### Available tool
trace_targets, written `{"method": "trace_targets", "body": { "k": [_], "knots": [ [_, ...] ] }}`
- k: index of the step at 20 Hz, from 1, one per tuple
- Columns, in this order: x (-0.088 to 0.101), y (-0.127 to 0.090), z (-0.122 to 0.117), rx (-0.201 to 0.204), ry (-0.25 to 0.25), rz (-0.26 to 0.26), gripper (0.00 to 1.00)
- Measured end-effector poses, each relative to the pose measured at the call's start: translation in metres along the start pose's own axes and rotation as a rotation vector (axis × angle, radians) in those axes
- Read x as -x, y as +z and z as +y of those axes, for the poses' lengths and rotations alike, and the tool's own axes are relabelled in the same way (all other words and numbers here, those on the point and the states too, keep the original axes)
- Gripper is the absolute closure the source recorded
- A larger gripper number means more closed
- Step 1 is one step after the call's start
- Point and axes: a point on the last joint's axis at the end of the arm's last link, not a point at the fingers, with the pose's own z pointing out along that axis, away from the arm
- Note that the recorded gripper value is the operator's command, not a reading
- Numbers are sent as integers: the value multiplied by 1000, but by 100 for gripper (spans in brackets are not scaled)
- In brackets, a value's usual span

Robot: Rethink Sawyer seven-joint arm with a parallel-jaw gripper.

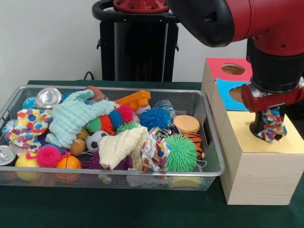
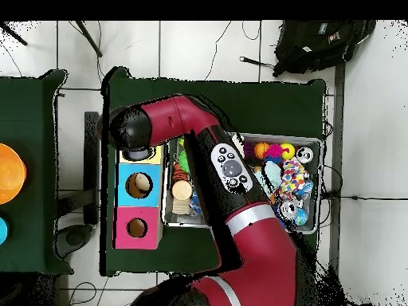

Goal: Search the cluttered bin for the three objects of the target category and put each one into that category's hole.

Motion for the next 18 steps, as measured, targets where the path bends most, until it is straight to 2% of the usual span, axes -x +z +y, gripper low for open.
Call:
{"method": "trace_targets", "body": {
  "k": [6,17,18],
  "knots": [
    [6,-7,-16,-4,23,-9,100],
    [7,-8,-18,-4,25,-6,100],
    [7,-8,-18,-4,25,-6,0]
  ]
}}
